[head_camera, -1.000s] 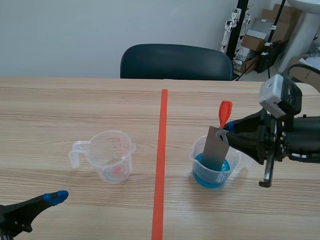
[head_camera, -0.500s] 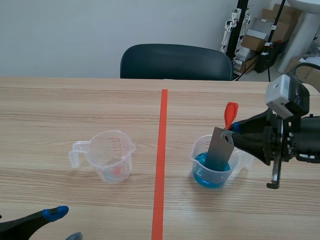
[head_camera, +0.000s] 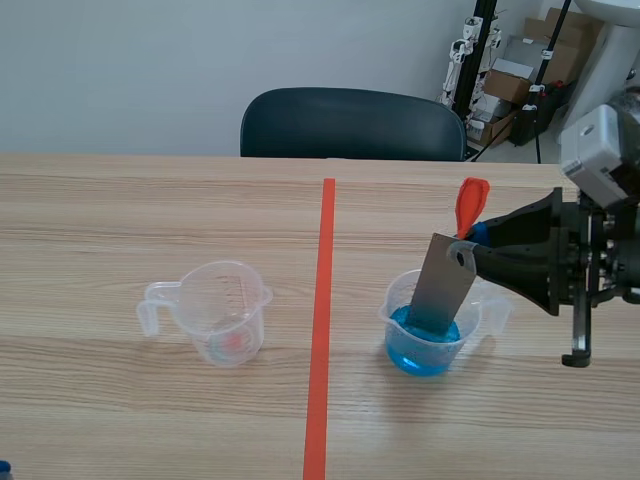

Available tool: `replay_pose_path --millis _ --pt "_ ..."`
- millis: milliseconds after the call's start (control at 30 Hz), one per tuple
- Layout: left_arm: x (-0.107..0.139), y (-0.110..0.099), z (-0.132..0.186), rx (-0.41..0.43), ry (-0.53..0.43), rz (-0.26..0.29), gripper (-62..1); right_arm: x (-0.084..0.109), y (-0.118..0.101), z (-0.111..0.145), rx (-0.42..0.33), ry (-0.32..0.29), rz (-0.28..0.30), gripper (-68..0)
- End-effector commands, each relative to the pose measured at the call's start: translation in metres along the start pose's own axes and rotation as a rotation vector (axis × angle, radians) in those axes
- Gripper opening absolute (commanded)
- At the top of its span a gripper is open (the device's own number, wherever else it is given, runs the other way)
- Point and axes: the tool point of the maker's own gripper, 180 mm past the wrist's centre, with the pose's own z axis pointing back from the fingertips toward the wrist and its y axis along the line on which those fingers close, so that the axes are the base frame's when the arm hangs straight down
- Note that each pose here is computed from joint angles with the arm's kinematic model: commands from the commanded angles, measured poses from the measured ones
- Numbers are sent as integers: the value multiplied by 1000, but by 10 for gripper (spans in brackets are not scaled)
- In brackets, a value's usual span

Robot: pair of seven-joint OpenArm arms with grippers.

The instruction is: Do the redox reaction experiment. raise the plate out of the solution

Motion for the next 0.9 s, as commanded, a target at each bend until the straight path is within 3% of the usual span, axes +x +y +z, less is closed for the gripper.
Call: replay_pose_path --millis 0,333,700,867 --pt "9 4 2 -18 -1 -14 -571 14 -6 4 -9 -32 10 -669" --pt "26 47 0 -98 161 -91 -571 40 -15 16 -36 -76 -17 -669" --pt "69 89 -33 -204 191 -182 -571 65 -27 37 -12 -121 -89 -669" --pt "81 103 -52 -236 210 -272 -571 77 -30 46 6 -147 -131 -669"
